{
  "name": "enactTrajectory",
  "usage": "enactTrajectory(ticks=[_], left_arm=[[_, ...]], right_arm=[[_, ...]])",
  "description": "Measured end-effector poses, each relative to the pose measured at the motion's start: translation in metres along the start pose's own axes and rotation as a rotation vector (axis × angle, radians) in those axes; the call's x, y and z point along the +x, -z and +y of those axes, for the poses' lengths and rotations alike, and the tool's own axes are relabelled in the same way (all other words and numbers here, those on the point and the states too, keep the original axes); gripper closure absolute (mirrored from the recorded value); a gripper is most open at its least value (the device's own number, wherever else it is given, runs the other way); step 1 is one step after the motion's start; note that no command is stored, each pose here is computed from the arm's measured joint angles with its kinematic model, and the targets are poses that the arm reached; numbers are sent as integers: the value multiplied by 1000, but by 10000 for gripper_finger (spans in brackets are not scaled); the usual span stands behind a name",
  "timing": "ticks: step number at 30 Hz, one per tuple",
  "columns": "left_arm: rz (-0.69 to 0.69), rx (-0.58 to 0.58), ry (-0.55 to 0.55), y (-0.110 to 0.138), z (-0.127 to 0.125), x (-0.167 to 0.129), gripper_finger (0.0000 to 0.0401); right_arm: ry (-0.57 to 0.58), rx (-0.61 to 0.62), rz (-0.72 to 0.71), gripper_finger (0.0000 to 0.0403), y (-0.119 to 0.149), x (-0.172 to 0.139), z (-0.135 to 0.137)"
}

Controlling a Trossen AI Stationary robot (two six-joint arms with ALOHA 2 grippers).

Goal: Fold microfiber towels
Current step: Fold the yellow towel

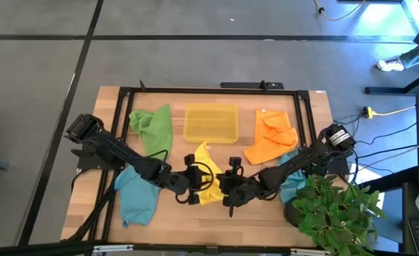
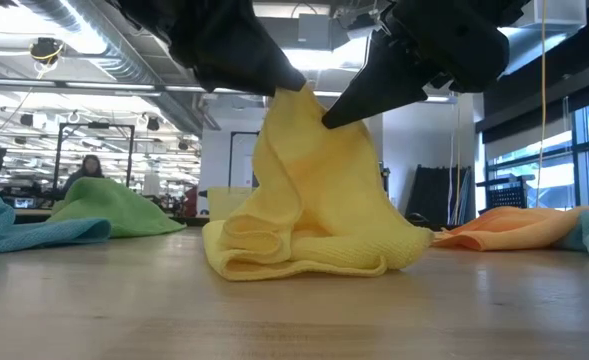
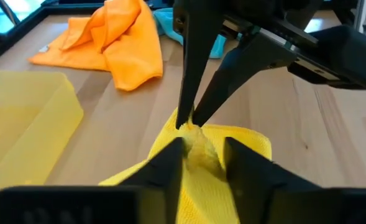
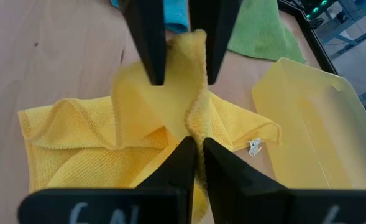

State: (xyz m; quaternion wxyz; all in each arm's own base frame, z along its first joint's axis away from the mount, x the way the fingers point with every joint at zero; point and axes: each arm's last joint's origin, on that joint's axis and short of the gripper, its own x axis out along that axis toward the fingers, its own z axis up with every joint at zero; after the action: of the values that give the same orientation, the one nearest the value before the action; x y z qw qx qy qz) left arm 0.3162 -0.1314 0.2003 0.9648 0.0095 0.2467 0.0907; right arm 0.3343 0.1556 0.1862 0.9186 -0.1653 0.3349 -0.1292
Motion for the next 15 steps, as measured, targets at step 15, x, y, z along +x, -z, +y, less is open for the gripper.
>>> enactTrajectory(ticks=[15], left_arm=[[-50,86,-143,-3,3,-1,400]], right_arm=[[29,60,10,310,3,0,-1]])
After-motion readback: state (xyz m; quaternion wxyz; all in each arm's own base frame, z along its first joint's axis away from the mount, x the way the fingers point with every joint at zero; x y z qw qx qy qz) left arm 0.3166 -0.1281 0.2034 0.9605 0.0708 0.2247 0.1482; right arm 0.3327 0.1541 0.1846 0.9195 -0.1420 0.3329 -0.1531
